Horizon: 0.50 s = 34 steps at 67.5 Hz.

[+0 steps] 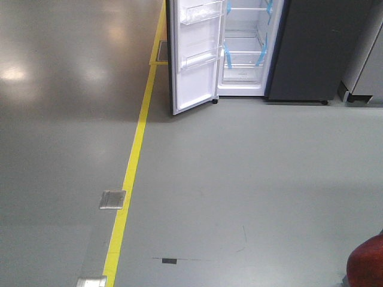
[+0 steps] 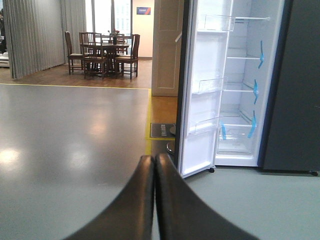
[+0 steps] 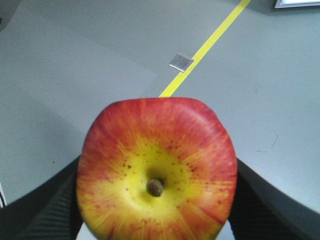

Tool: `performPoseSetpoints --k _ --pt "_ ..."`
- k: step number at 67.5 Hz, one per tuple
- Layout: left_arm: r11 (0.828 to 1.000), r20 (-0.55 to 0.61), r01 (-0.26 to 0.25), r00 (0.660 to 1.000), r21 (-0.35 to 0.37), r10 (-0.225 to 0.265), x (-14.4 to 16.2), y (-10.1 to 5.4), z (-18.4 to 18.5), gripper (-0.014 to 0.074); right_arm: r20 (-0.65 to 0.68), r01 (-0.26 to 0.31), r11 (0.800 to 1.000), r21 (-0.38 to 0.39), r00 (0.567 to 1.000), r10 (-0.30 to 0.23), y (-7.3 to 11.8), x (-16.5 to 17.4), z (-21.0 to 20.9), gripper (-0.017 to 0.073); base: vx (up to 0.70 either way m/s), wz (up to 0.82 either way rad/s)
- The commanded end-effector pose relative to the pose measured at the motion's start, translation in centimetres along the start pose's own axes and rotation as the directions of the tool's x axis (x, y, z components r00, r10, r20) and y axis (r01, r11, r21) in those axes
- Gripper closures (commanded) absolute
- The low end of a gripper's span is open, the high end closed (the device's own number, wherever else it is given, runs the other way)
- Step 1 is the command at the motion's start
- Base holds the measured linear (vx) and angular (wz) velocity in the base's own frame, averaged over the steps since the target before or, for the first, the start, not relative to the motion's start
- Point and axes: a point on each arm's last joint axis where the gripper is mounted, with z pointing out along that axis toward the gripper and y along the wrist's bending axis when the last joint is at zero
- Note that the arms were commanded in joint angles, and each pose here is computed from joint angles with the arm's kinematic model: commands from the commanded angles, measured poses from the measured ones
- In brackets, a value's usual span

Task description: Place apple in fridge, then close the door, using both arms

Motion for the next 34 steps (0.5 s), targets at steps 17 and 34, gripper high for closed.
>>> performPoseSetpoints --k 17,34 --pt "1.000 0.067 0.015 0.998 -0.002 -0.014 0.04 0.09 -0.07 0.0599 0.081 0.006 1.000 -0.005 0.997 -0.005 0.13 -1.10 -0.43 0.0363 0.20 -0.06" --pt "1.000 0.067 0.015 0.998 -0.002 -0.014 0.04 0.09 -0.07 0.0599 0.081 0.006 1.000 -0.005 0.997 -0.005 0.13 -1.10 -0.43 0.0363 0.19 -0.04"
